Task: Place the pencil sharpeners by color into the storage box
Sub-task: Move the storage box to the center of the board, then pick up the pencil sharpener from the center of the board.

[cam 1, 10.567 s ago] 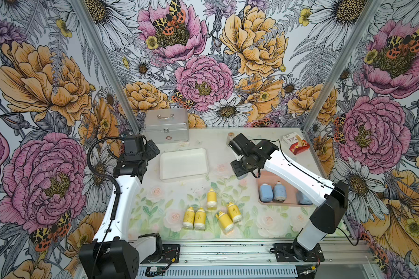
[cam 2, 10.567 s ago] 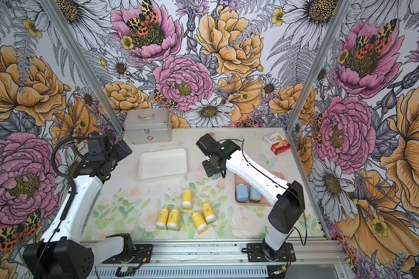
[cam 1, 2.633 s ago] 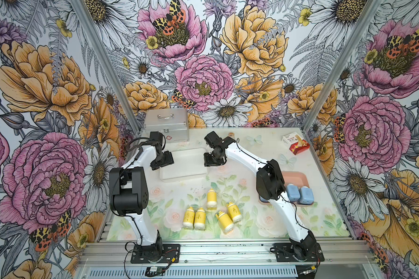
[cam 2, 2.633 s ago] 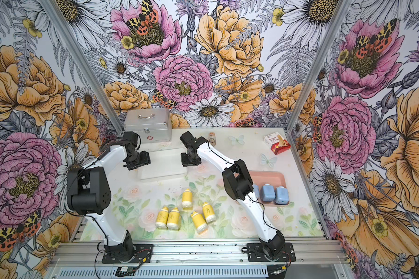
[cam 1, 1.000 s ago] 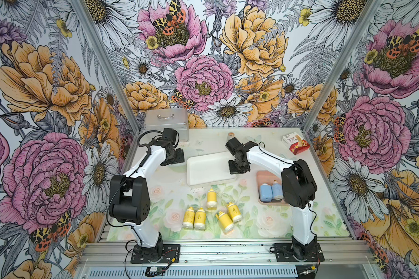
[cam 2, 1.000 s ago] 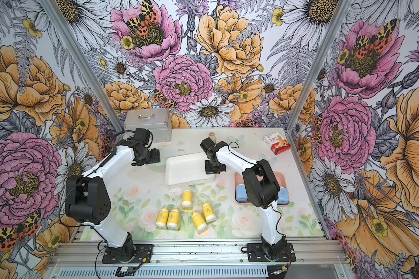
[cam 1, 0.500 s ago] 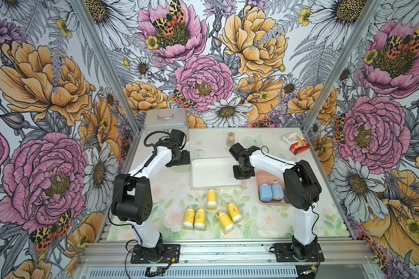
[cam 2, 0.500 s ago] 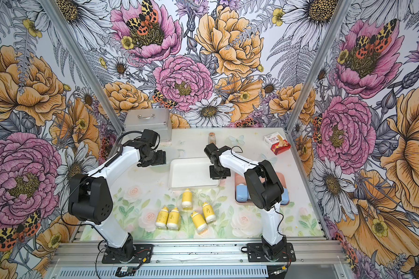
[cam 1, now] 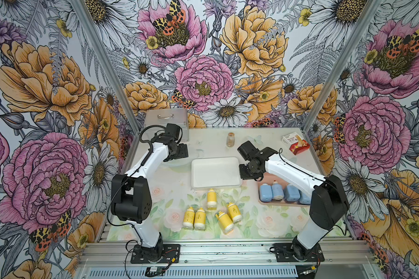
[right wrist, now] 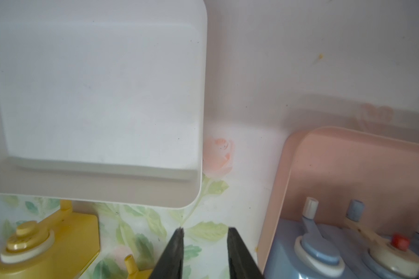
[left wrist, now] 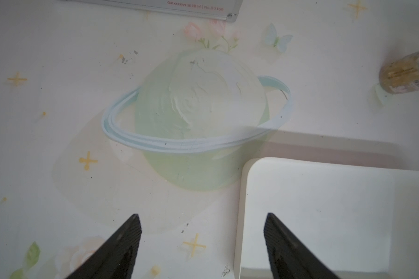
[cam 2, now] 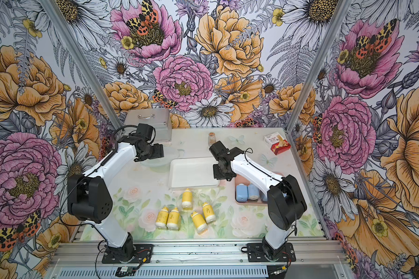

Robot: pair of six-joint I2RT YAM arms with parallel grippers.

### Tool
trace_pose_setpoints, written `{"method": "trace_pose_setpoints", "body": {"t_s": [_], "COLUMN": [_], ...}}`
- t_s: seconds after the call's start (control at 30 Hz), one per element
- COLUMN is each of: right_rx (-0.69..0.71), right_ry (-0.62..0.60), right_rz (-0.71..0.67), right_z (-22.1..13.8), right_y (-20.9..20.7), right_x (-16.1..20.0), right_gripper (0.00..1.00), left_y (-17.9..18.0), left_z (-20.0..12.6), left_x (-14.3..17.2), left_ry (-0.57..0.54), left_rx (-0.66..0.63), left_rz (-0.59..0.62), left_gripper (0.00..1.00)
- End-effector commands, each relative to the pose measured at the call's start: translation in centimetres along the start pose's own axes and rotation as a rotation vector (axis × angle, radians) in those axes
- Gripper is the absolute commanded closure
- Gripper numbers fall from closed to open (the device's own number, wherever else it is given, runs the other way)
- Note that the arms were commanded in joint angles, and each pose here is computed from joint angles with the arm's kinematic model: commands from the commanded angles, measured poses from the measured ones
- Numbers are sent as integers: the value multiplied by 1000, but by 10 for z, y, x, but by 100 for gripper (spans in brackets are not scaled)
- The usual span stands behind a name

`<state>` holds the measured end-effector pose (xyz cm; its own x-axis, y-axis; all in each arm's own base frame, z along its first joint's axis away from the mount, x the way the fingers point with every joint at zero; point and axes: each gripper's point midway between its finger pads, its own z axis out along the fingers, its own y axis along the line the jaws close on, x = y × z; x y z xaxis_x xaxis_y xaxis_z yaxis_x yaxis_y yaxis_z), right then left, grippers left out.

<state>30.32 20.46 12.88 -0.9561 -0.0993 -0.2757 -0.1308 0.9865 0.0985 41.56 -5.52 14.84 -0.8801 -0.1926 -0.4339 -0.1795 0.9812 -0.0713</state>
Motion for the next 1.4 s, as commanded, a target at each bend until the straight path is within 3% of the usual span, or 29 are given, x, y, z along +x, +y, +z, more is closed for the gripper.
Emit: {"method": "trace_pose_setpoints", "body": {"t_s": [0.0,0.4,1.2,1.23,1.27,1.37], "right_rx": [-8,-24,13,-30,-40,-56], "right_ry": [35,125,205,258,265,272], "right_rz": [-42,-290,-404,-267,-257,-255], "right_z": [-20,-27,0,-1,-2,-1], "right_y": [8,48,73,81,83,86], "right_x": [30,109,137,148,150,152], "right_gripper": [64,64,64,36,31,30], "left_y": [11,13,18,17,17,17], "left_z": [0,-10,-14,-13,-13,-12], "left_x": [-6,-1,3,3,4,4], "left_ry": [-10,-39,-59,-57,-56,-53], "left_rx": [-10,-26,-78,-77,-76,-76], "left_rz": [-12,-21,-5,-4,-5,-4], "left_gripper": [19,16,14,14,14,14]}}
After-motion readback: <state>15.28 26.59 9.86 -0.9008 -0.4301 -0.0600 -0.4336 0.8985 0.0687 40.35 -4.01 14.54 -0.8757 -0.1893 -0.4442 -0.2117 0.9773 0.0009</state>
